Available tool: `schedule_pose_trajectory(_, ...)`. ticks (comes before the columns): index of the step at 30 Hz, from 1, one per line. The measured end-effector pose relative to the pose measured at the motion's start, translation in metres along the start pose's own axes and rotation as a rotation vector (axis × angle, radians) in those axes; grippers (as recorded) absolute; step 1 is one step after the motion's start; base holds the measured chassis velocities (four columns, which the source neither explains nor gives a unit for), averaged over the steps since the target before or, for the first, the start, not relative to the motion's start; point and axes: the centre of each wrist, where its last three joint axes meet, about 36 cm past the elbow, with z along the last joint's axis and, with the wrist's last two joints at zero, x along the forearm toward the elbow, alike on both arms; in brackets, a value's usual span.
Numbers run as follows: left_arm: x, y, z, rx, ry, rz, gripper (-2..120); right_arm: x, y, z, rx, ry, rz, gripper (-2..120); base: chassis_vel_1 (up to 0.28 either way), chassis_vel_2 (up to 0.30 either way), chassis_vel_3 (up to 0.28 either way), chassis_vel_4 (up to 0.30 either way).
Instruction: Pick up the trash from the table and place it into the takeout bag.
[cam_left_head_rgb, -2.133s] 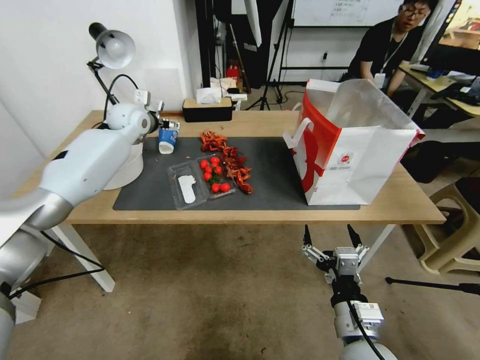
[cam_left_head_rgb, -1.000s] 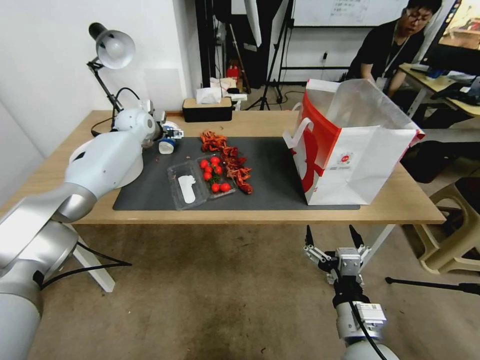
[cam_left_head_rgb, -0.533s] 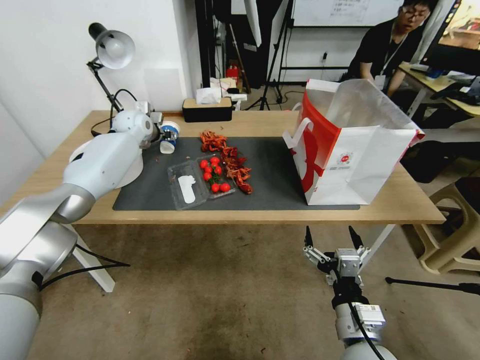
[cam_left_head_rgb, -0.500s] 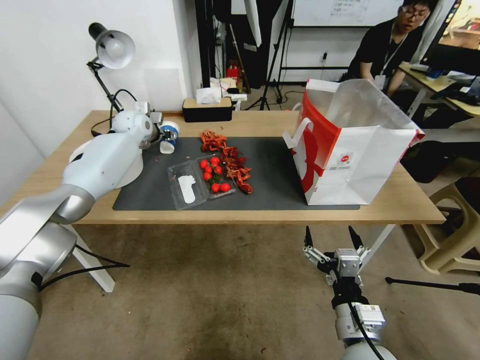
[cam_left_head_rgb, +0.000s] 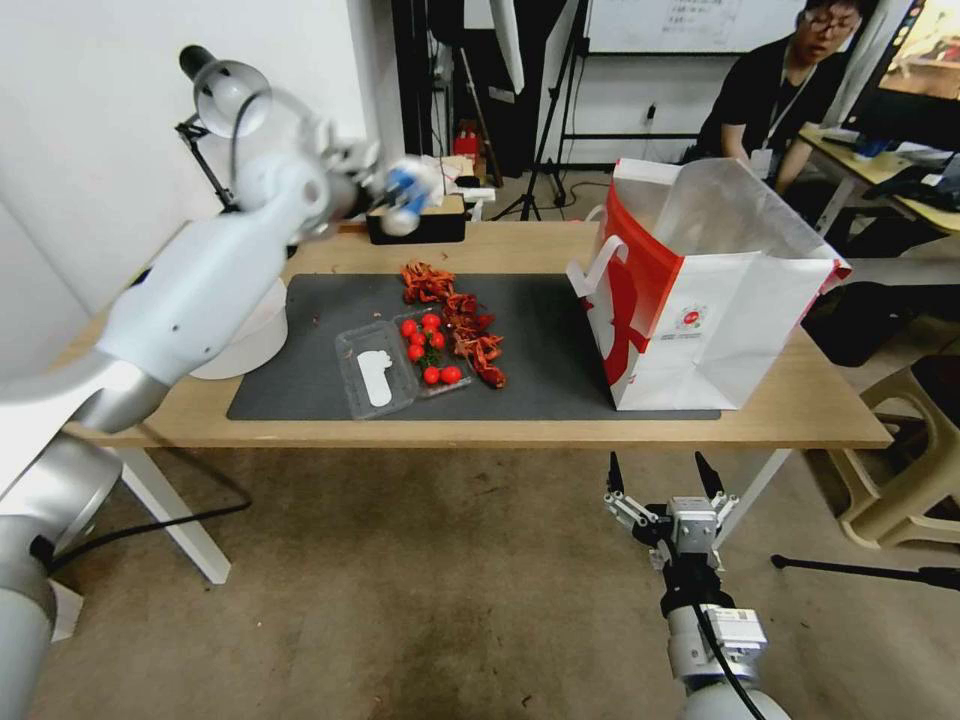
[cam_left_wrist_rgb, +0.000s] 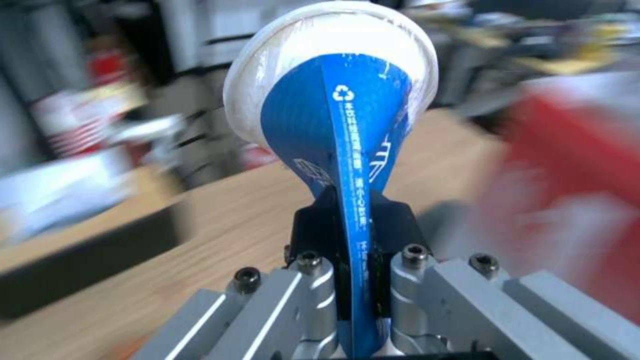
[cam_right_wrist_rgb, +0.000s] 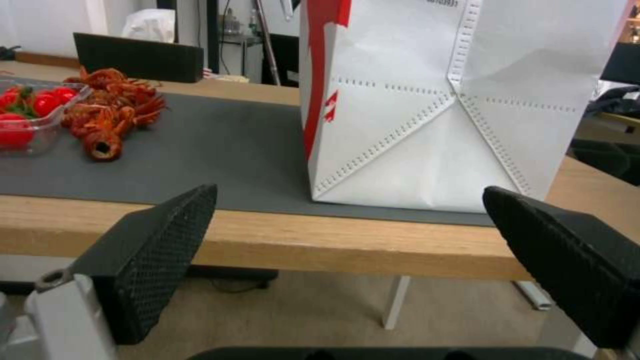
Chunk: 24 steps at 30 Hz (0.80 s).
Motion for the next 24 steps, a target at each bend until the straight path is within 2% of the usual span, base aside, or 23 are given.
schedule_pose_trajectory(3, -0.007, -0.062, -0.022, -0.053, -0.025, 0.128, 3, 0.001, -0.002, 0.0, 0.004, 0.001, 0.006, 100, 0.0, 0.0, 0.0, 0.0)
schedule_pose_trajectory(4, -0.007, -0.062, -0.022, -0.053, -0.025, 0.128, 3, 0.001, -0.002, 0.0, 0.004, 0.001, 0.006, 100, 0.0, 0.0, 0.0, 0.0)
schedule_pose_trajectory(6, -0.01, -0.104, -0.037, -0.082, -0.038, 0.2, 3, 0.001, -0.002, 0.0, 0.001, 0.001, 0.009, 100, 0.0, 0.0, 0.0, 0.0)
schedule_pose_trajectory(7, -0.011, -0.113, -0.04, -0.093, -0.038, 0.212, 3, 0.001, -0.002, 0.0, 0.0, 0.0, 0.01, 100, 0.0, 0.0, 0.0, 0.0)
schedule_pose_trajectory(8, -0.011, -0.113, -0.04, -0.093, -0.038, 0.212, 3, 0.001, -0.002, 0.0, 0.0, 0.0, 0.01, 100, 0.0, 0.0, 0.0, 0.0)
schedule_pose_trajectory(9, -0.012, -0.124, -0.043, -0.109, -0.036, 0.224, 3, 0.001, -0.002, 0.0, -0.001, 0.0, 0.01, 100, 0.0, 0.0, 0.0, 0.0)
schedule_pose_trajectory(10, -0.013, -0.126, -0.043, -0.112, -0.035, 0.227, 3, 0.001, -0.002, 0.0, -0.001, -0.001, 0.011, 100, 0.0, 0.0, 0.0, 0.0)
schedule_pose_trajectory(12, -0.018, -0.151, -0.043, -0.16, -0.019, 0.261, 3, 0.001, -0.002, 0.001, -0.002, -0.003, 0.013, 100, 0.0, 0.0, 0.0, 0.0)
schedule_pose_trajectory(13, -0.018, -0.151, -0.043, -0.16, -0.019, 0.261, 3, 0.001, -0.002, 0.001, -0.002, -0.003, 0.013, 100, 0.0, 0.0, 0.0, 0.0)
schedule_pose_trajectory(16, -0.024, -0.172, -0.031, -0.197, 0.007, 0.298, 3, 0.001, -0.003, 0.003, 0.0, -0.004, 0.015, 100, 0.0, 0.0, 0.0, 0.0)
schedule_pose_trajectory(21, -0.031, -0.186, -0.024, -0.205, 0.027, 0.307, 3, 0.001, -0.003, 0.003, -0.001, -0.005, 0.016, 100, 0.0, 0.0, 0.0, 0.0)
schedule_pose_trajectory(24, -0.038, -0.192, -0.016, -0.208, 0.042, 0.289, 3, 0.001, -0.003, 0.003, -0.003, -0.006, 0.017, 100, 0.0, 0.0, 0.0, 0.0)
